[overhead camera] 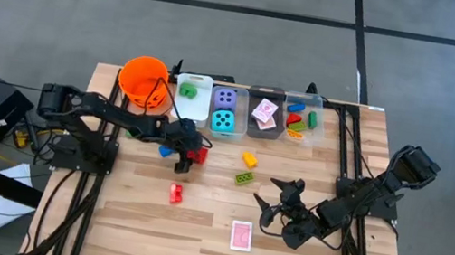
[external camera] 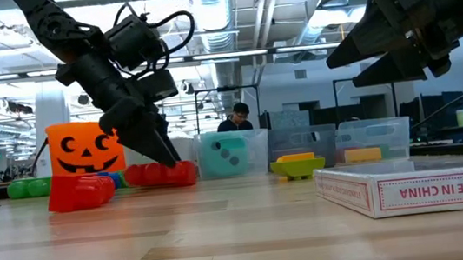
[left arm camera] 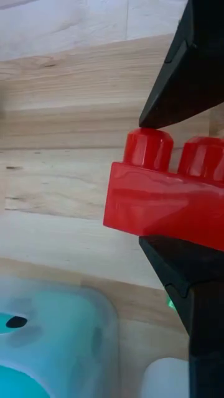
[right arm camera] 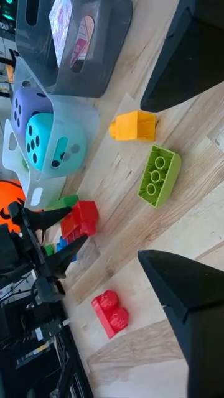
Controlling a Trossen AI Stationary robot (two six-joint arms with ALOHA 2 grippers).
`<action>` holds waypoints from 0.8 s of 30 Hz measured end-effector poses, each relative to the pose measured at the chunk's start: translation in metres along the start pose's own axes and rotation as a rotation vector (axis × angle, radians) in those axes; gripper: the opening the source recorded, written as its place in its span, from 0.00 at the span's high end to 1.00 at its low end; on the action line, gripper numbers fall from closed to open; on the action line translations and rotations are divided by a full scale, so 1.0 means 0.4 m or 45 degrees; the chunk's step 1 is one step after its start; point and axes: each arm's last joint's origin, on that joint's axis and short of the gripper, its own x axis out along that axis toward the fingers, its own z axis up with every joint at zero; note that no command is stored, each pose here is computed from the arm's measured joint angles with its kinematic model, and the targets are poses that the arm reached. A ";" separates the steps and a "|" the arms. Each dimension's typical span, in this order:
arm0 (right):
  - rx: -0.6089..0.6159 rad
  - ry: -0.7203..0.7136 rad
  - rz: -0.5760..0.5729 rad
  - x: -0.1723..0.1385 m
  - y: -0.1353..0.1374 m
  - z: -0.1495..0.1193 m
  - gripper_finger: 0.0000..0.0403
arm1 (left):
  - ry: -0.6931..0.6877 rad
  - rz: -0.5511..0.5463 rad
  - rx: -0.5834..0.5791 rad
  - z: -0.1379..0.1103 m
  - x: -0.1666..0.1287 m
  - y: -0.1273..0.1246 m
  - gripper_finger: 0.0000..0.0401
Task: Pick & Place Toys
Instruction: Put the big red game piece into the white bin
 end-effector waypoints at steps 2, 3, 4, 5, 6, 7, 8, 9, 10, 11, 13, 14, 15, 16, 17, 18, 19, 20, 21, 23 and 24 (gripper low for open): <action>0.001 0.001 0.001 0.000 0.000 0.000 0.07 | 0.008 -0.001 0.000 -0.002 0.001 0.000 0.29; 0.000 0.001 0.001 0.000 0.000 0.000 0.07 | 0.011 -0.002 -0.001 -0.003 0.002 0.000 0.29; 0.000 0.001 0.001 0.000 0.000 0.000 0.07 | 0.011 -0.002 -0.001 -0.003 0.001 0.000 0.29; 0.000 0.001 0.001 0.000 0.000 0.000 0.07 | 0.009 -0.002 -0.001 -0.002 -0.001 0.000 0.29; 0.000 0.001 0.001 0.000 0.000 0.000 0.07 | 0.009 -0.004 -0.001 -0.003 -0.002 -0.001 0.29; 0.000 0.001 0.001 0.000 0.000 0.000 0.07 | 0.009 -0.006 -0.002 -0.003 -0.001 -0.001 0.29; 0.000 0.001 0.001 0.000 0.000 0.000 0.07 | 0.010 -0.007 -0.002 -0.003 -0.001 -0.001 0.29; 0.000 0.001 0.001 0.000 0.000 0.000 0.07 | 0.010 -0.007 -0.003 -0.003 -0.001 -0.001 0.29; 0.000 0.001 0.001 0.000 0.000 0.000 0.07 | 0.013 -0.008 -0.003 -0.004 -0.001 -0.001 0.29; 0.000 0.001 0.001 0.000 0.000 0.000 0.07 | 0.014 -0.009 -0.004 -0.005 -0.001 -0.001 0.29; 0.000 0.001 0.001 0.000 0.000 0.000 0.07 | 0.015 -0.009 -0.004 -0.005 0.000 -0.001 0.29; 0.000 0.001 0.001 0.000 0.000 0.000 0.07 | 0.017 -0.005 -0.005 -0.005 0.000 -0.001 0.29; 0.000 0.001 0.001 0.000 0.000 0.000 0.07 | 0.018 0.005 -0.004 -0.006 0.000 -0.001 0.29; 0.000 0.001 0.001 0.000 0.000 0.000 0.07 | 0.019 0.019 -0.005 -0.006 0.000 0.000 0.29; 0.000 0.001 0.001 0.000 0.000 0.000 0.07 | 0.021 0.036 -0.004 -0.006 0.000 0.001 0.29; 0.000 0.001 0.001 0.000 0.000 0.000 0.07 | 0.020 0.038 -0.004 -0.006 0.000 0.001 0.29; 0.000 0.001 0.001 0.000 0.000 0.000 0.07 | 0.019 0.038 -0.004 -0.006 0.000 0.001 0.29; 0.000 0.001 0.001 0.000 0.000 0.000 0.07 | 0.021 0.039 -0.004 -0.006 0.000 0.001 0.29; 0.000 0.001 0.001 0.000 0.000 0.000 0.07 | 0.021 0.042 -0.004 -0.006 0.001 0.001 0.29; 0.000 0.001 0.001 0.000 0.000 0.000 0.07 | 0.022 0.044 -0.004 -0.007 0.001 0.001 0.29; 0.001 0.001 0.000 0.001 0.000 0.000 0.07 | 0.023 0.045 -0.004 -0.007 0.001 0.001 0.29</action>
